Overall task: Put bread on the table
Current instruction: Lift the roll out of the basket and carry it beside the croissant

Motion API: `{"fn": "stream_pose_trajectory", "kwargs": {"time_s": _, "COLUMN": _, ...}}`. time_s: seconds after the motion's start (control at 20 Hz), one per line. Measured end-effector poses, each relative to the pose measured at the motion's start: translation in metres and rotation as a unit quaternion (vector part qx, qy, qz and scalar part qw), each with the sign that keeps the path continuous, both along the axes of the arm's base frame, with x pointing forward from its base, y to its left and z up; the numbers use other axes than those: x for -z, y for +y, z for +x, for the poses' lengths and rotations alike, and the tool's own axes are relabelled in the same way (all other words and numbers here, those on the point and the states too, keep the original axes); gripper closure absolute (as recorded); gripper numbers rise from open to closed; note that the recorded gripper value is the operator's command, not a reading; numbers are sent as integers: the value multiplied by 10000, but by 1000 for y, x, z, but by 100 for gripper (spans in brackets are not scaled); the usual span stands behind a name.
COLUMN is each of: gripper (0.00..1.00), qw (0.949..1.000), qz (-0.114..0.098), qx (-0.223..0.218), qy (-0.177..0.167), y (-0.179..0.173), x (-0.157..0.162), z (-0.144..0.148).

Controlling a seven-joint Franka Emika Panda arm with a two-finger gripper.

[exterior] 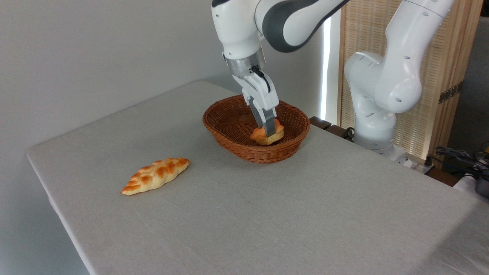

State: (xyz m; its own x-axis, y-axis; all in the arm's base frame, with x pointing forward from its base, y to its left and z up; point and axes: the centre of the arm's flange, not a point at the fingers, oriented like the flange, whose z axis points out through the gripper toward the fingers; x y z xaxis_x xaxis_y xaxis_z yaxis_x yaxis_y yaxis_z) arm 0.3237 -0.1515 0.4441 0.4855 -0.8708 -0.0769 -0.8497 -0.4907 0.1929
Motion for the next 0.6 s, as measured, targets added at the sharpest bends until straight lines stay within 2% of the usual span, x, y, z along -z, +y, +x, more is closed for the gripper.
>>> {"fn": "stream_pose_trajectory", "kwargs": {"time_s": 0.2, "gripper": 79, "qw": 9999, "qz": -123, "qx": 14, "qy": -21, "y": -6, "x": -19, "z": 2}}
{"fn": "stream_pose_trajectory", "kwargs": {"time_s": 0.6, "gripper": 79, "qw": 9985, "qz": -445, "qx": -83, "qy": -318, "y": -9, "x": -58, "z": 16}}
